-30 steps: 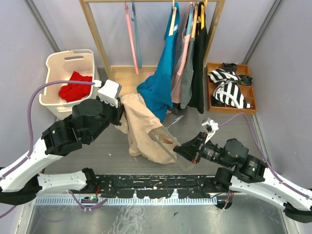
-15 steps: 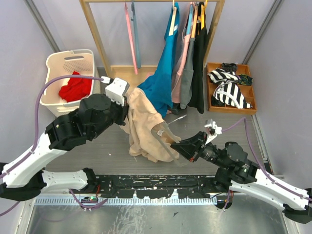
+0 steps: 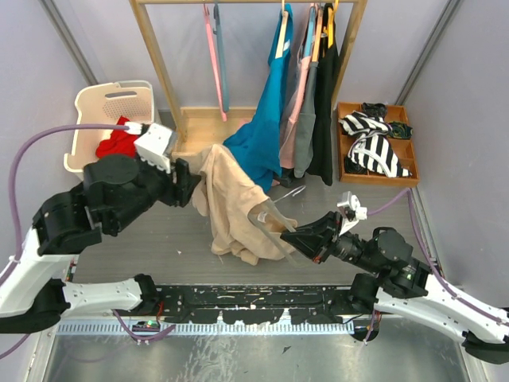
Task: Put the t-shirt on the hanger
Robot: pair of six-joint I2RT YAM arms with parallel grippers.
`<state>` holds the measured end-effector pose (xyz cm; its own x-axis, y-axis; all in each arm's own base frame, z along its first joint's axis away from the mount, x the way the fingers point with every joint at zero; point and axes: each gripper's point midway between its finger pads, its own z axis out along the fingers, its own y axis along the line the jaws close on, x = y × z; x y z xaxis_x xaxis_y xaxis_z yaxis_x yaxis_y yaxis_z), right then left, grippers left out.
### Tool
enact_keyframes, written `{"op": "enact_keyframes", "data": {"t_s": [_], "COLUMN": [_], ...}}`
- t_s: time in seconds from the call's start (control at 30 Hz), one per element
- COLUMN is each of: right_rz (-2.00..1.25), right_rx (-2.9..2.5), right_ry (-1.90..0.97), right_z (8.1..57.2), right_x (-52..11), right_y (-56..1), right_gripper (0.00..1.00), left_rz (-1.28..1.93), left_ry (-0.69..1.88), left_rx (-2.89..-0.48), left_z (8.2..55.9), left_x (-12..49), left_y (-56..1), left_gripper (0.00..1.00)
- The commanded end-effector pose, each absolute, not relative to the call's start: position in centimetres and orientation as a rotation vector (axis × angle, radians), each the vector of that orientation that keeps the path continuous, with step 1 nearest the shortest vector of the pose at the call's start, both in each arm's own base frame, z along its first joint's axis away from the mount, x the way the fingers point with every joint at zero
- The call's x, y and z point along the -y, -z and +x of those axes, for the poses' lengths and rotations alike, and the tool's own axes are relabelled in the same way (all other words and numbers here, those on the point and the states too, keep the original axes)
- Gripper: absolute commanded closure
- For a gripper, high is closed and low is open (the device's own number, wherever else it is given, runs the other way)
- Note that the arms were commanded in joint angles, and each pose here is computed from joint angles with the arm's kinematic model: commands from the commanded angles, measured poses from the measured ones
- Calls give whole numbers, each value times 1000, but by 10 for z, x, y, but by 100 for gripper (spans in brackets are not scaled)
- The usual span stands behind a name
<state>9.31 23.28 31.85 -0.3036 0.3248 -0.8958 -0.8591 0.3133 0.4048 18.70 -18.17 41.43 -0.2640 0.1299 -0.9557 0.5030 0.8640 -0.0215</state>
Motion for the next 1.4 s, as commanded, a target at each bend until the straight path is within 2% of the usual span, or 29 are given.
{"op": "enact_keyframes", "data": {"t_s": [0.0, 0.3, 0.57, 0.9, 1.1, 1.37], "right_rz": [-614, -723, -856, -975, -991, -1010], "right_rx": [-1330, -1399, -1425, -1439, -1445, -1431], "right_ry": [-1353, -1399, -1447, -1504, -1485, -1482], "right_z": [75, 59, 39, 22, 23, 22], "right_x": [-236, -241, -243, -246, -247, -247], "right_y": [-349, -329, -324, -319, -316, -321], "right_gripper": [99, 99, 99, 99, 99, 99], "left_rz": [487, 631, 909, 1157, 1290, 1367], "left_ry": [422, 549, 716, 922, 1008, 967], "left_rx": [-1748, -1722, -1873, -1906, -1971, -2057], "left_z": [174, 146, 108, 70, 54, 54], "left_x": [161, 162, 196, 224, 239, 242], "left_y": [-444, -457, -417, -391, -372, -346], "left_gripper": [36, 36, 26, 15, 18, 22]}}
